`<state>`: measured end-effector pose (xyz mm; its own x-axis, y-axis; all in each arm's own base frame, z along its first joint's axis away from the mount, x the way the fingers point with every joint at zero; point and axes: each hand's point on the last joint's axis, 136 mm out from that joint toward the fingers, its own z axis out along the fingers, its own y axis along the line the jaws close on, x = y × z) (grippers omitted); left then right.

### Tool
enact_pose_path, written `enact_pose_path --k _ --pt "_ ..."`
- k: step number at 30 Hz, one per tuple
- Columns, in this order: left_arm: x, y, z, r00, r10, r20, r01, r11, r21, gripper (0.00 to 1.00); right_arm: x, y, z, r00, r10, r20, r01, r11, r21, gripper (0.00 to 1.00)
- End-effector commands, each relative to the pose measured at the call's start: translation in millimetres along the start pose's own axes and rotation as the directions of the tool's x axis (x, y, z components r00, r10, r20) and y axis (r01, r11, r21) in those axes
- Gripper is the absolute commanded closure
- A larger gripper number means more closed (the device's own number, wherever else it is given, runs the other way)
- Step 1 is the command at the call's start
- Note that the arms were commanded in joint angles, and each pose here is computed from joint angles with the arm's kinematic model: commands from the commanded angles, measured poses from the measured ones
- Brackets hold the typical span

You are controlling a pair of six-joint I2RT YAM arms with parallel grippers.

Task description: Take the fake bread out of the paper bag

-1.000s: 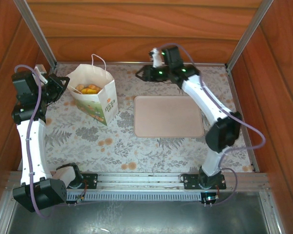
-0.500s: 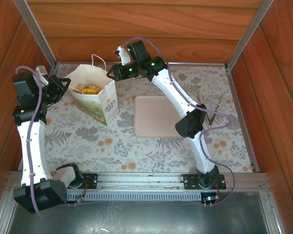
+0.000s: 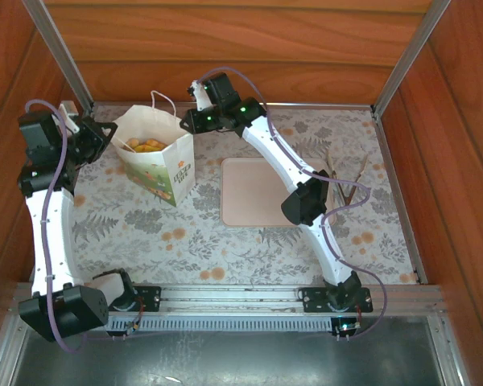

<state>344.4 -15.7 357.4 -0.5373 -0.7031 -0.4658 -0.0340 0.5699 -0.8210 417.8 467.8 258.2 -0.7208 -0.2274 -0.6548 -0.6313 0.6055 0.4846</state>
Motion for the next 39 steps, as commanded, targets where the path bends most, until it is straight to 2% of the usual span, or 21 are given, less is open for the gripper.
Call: enact_pose_path --k 1,6,10,14,20,26,32,39 --pt "-17 -30 -6 0.997 0.073 0.015 -0.074 0.995 0.067 1.00 -8 23 -24 0.998 0.052 0.022 -0.051 0.998 -0.045 0.77" --pt "-37 -58 -7 0.993 0.117 0.022 -0.119 0.986 0.113 1.00 8 30 -23 0.991 0.120 -0.051 -0.124 0.988 -0.094 0.78" --pt "-43 -66 0 0.991 0.133 0.004 -0.132 0.982 0.132 1.00 25 36 -13 0.974 0.185 -0.128 -0.204 0.967 -0.151 0.77" --pt "-35 -69 12 0.989 0.143 -0.049 -0.134 0.979 0.156 1.00 46 34 5 0.956 0.231 -0.181 -0.259 0.954 -0.150 0.74" --pt "-15 -69 18 0.982 0.152 -0.110 -0.131 0.975 0.177 1.00 66 32 24 0.937 0.262 -0.231 -0.302 0.941 -0.154 0.65" --pt "2 -63 21 0.975 0.148 -0.164 -0.116 0.975 0.188 1.00 65 30 21 0.945 0.256 -0.201 -0.289 0.945 -0.154 0.54" --pt "7 -68 22 0.969 0.164 -0.185 -0.125 0.970 0.209 1.00 71 15 17 0.932 0.301 -0.204 -0.325 0.941 -0.097 0.52" --pt "15 -75 20 0.957 0.194 -0.218 -0.136 0.957 0.254 1.00 78 19 -20 0.948 0.285 -0.140 -0.301 0.946 -0.117 0.47"
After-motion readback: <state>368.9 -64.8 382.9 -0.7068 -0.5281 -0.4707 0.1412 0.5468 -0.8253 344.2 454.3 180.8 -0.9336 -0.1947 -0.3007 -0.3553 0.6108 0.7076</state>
